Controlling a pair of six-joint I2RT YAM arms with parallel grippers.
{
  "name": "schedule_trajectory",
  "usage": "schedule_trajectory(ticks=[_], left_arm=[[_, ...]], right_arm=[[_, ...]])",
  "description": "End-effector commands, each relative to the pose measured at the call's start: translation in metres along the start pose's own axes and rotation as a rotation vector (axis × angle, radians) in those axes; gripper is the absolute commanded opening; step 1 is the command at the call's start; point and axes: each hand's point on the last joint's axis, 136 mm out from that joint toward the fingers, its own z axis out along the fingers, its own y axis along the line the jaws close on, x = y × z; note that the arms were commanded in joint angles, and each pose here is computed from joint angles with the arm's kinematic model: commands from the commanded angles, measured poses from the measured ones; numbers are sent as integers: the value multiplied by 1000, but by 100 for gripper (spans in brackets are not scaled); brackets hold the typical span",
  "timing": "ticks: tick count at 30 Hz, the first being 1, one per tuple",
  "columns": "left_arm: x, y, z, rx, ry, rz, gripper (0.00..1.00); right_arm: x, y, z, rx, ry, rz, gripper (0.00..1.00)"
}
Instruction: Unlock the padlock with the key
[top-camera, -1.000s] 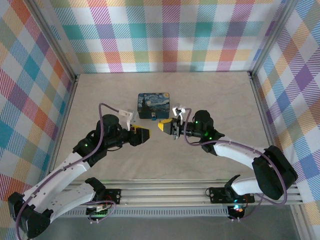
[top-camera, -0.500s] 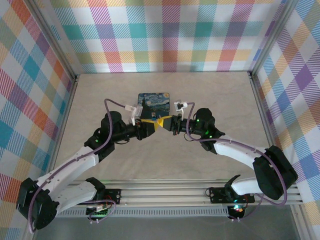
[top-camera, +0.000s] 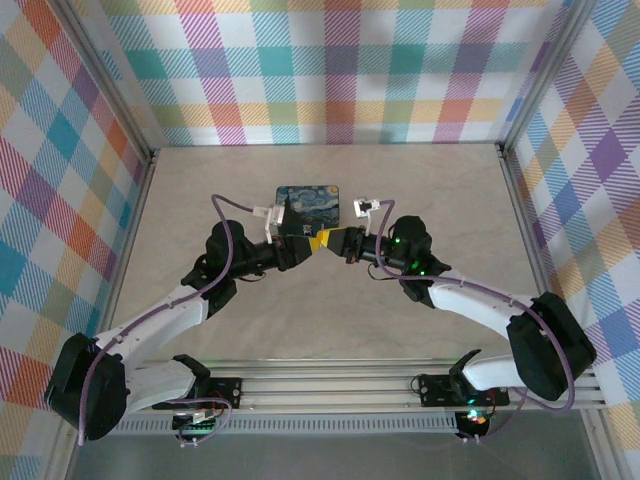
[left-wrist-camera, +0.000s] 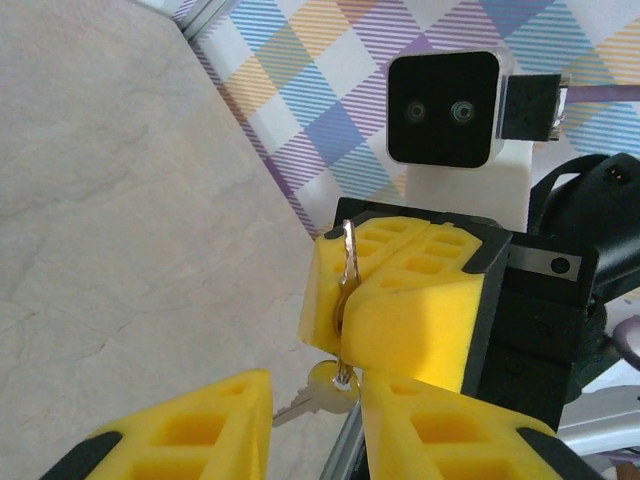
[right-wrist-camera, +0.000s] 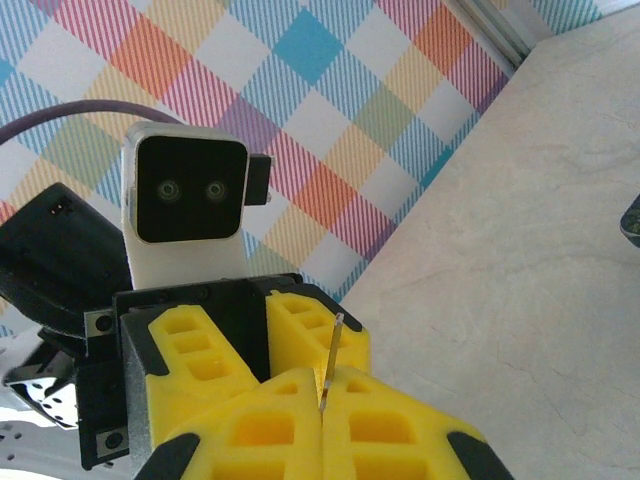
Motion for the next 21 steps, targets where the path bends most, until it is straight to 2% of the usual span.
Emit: schedule_trajectory(ticks=[1,10,16,21], left_arm=[[-11,-15,-1,76,-37,23,29],[-14,-19,7,129,-34,-2,29],[-16,-21,10,148,-33,1,40],[-14,-17,11,122,-28,43,42]], right_arm=[[-17,18,3,-61,-45,8,0],[-18,12,7,-58,-60,75,0],[-18,-1,7,-12,-82,138,0],[-15,-18,5,61,-98,212,0]])
